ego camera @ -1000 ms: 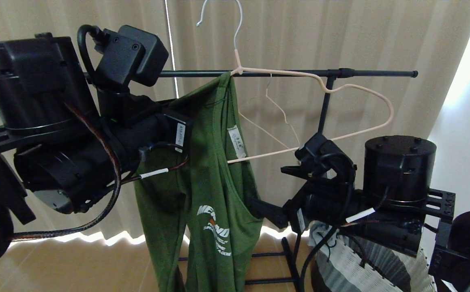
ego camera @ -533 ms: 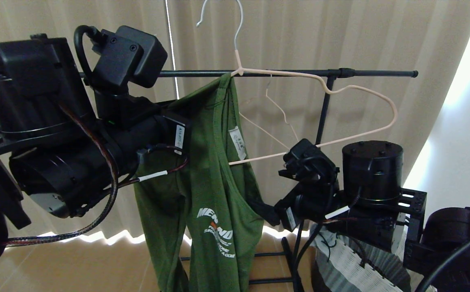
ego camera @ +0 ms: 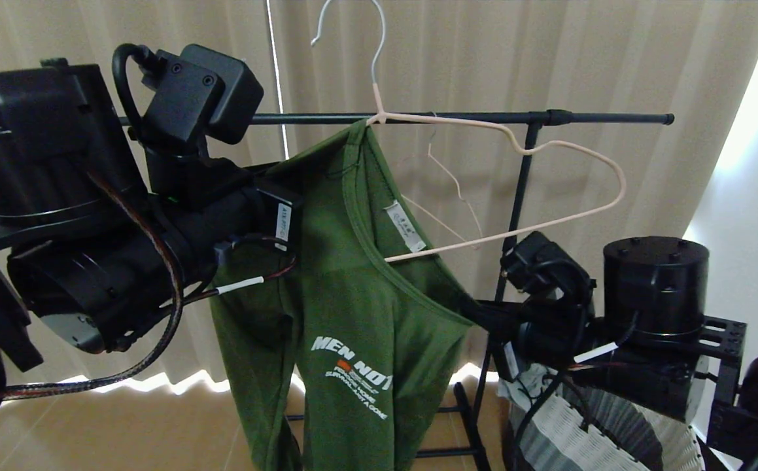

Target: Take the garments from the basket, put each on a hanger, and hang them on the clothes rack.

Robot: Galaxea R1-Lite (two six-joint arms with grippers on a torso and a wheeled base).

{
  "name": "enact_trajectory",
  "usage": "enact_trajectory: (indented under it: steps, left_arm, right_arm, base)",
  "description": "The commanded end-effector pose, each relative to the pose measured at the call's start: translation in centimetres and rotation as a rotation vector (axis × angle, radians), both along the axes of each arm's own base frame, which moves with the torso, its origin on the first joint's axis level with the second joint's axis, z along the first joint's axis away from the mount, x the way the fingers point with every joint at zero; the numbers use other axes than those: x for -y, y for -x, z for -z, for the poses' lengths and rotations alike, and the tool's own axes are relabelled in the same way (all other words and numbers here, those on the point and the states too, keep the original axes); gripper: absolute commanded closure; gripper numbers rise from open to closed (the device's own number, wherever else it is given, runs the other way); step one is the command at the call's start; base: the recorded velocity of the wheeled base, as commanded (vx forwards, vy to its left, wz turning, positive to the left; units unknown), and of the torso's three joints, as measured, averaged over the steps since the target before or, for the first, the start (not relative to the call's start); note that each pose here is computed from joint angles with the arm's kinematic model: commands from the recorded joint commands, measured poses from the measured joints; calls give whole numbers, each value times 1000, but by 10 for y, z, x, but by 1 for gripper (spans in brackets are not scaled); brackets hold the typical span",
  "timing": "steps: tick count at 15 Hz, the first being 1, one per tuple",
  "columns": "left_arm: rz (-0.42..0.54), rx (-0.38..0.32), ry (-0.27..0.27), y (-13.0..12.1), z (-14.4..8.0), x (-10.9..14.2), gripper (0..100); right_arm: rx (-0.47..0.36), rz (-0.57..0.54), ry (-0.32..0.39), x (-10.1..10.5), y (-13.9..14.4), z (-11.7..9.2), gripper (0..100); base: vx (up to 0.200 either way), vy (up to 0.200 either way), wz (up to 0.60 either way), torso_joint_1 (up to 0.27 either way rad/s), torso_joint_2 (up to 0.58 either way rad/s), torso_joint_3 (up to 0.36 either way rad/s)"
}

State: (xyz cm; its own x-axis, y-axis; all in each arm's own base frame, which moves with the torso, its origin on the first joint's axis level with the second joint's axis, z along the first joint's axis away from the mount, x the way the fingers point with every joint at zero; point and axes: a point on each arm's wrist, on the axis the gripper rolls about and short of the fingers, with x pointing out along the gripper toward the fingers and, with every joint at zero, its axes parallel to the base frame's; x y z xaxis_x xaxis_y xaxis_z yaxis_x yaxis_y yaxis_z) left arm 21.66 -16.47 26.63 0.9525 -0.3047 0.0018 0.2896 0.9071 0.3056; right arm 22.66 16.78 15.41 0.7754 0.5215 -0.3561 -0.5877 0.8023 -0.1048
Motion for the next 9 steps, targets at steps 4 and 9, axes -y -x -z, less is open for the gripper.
enact_trajectory:
  steps: [4,9]
  left_arm:
    - [-42,-13,-137,-4,16,-11,100]
    - [-99,-20,-307,-7,30,-24,100]
  right_arm:
    - [106,186,-63,61,1,-33,100]
    - [142,250,-78,74,-11,-44,100]
  base:
    - [0,0,0,0,0,0]
    - [0,0,0,0,0,0]
